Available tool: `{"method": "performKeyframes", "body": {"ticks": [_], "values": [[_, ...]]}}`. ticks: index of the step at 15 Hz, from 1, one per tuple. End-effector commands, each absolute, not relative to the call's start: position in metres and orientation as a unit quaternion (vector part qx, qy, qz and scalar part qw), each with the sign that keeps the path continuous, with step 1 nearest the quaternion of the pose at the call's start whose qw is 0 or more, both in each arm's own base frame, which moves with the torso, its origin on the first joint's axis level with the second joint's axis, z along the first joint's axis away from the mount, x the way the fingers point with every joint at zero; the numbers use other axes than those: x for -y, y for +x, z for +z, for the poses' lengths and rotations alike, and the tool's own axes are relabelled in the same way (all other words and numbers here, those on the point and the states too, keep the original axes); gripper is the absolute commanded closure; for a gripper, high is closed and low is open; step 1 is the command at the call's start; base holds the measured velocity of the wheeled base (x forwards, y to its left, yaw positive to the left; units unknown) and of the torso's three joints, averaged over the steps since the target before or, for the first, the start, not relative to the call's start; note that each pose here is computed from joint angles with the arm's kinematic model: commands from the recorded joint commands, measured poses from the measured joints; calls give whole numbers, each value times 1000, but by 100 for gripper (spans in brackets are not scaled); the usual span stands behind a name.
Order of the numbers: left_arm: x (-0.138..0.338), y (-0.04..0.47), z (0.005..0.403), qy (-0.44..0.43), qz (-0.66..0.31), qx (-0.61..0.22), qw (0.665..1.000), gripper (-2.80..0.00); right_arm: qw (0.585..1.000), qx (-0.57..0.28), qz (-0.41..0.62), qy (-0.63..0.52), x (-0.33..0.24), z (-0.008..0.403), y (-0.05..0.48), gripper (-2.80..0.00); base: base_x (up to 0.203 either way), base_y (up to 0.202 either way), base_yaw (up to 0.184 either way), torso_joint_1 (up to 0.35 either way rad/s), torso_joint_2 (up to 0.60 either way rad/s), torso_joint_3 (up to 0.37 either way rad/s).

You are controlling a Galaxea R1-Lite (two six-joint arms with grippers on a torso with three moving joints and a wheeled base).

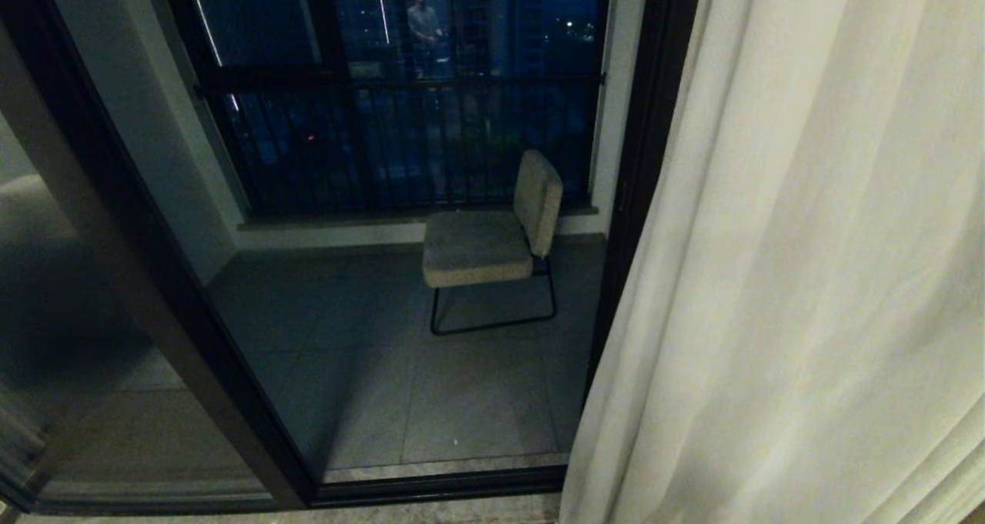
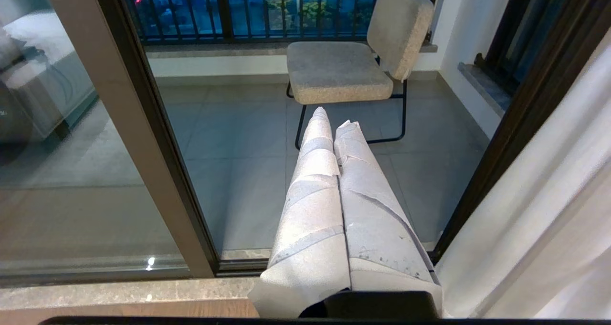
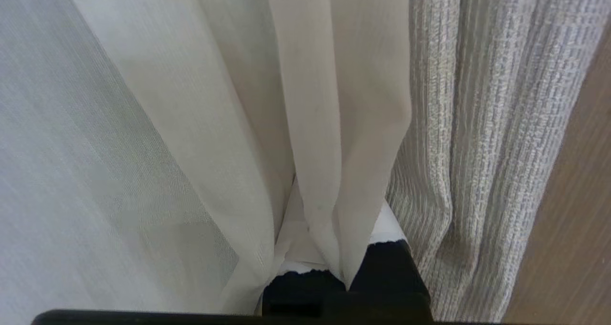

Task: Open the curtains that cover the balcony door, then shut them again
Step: Pull the inner curtains open on both sides

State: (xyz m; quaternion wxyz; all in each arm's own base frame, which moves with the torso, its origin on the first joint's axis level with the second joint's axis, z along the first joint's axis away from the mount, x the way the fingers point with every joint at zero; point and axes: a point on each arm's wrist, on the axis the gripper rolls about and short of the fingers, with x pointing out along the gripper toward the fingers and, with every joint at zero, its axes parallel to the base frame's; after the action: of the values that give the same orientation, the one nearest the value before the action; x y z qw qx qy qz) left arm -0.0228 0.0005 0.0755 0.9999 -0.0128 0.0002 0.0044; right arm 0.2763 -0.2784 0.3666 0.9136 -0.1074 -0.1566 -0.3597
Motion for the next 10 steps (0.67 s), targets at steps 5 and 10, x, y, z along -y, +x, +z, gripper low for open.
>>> {"method": "performKeyframes", "body": {"ticks": [5,10], "values": [[0,-23,75,-13,5,0,1000,0,926,157,-325,-110,253,375,268,0,0,0,0,0,0,0],[0,-23,75,-13,5,0,1000,0,967,153,-167,-118,190,385,249,0,0,0,0,0,0,0]]}}
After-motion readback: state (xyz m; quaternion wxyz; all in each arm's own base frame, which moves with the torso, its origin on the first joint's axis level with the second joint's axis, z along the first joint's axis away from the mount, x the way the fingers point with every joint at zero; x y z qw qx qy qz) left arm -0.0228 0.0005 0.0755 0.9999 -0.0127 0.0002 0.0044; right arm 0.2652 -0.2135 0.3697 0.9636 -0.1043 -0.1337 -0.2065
